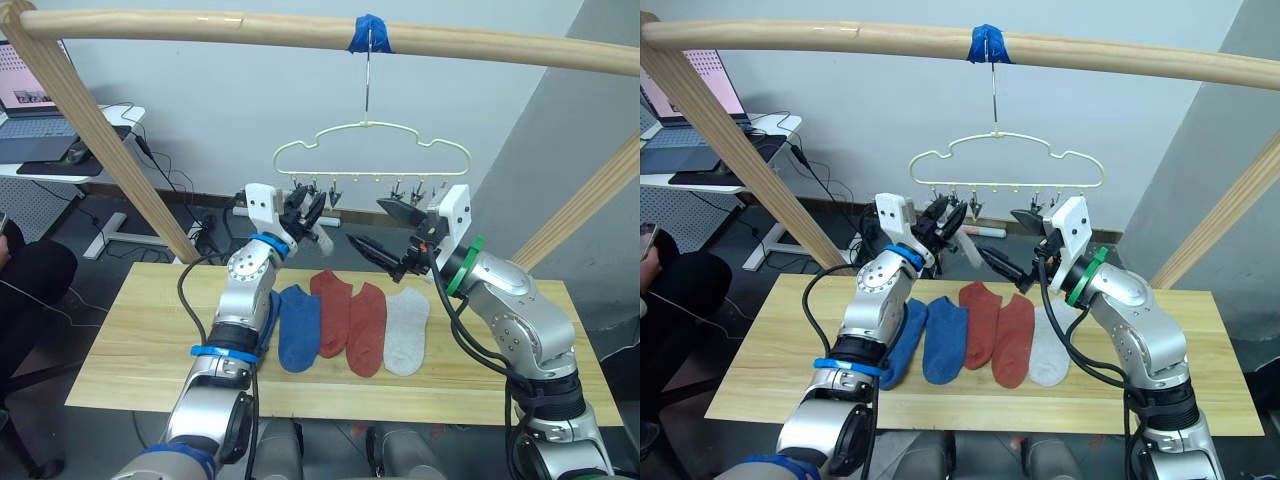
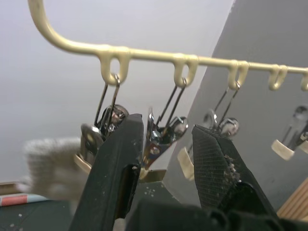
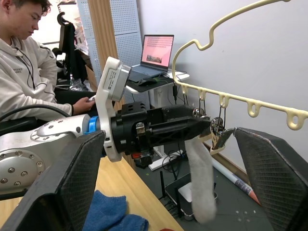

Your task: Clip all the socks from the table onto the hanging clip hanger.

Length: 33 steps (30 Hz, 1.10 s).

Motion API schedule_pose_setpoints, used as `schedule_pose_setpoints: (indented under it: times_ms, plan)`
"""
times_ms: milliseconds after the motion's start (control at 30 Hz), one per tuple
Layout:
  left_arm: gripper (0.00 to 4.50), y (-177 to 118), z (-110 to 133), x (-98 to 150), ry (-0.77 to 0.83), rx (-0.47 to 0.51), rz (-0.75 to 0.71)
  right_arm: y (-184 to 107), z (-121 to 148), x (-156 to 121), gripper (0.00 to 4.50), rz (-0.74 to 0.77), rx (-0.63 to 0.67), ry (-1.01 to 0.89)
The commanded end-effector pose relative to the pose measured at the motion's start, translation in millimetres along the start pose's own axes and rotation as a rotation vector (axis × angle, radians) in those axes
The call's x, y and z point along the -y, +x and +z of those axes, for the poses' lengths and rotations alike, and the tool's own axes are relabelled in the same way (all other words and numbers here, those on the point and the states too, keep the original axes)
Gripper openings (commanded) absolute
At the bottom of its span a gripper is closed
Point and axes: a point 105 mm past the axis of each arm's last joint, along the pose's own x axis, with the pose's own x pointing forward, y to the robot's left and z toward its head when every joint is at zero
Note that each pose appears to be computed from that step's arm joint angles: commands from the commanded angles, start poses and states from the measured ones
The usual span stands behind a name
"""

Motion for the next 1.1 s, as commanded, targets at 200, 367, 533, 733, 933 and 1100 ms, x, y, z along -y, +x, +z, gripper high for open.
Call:
schedule_pose_setpoints:
  times_ms: [200,367,533,733,933,1100]
  plan:
    - [1.87,6.4,16.8,-0.9,0.038,0.064,0.010,-0.5,18.3,-3.0,4.50,0.010,0.051,-0.054]
    - [1.70,5.7,17.4,0.1,0.040,0.068,0.004,-0.8,17.9,-3.5,4.50,0.010,0.051,-0.053]
    - [0.50,6.5,19.1,1.5,0.041,0.073,-0.003,-0.2,17.1,-3.1,4.50,0.010,0.052,-0.048]
    - [0.01,6.4,20.6,1.0,0.040,0.074,-0.004,-0.4,11.9,-2.9,4.50,0.006,0.040,-0.032]
    - [0.01,-0.4,16.5,-1.6,0.020,-0.009,-0.054,-22.9,-81.0,20.8,4.50,-0.152,-0.341,0.020]
    - [0.01,-15.8,20.1,-9.7,-0.082,-0.148,-0.130,-55.0,-175.0,36.6,4.50,-0.195,-0.679,0.005]
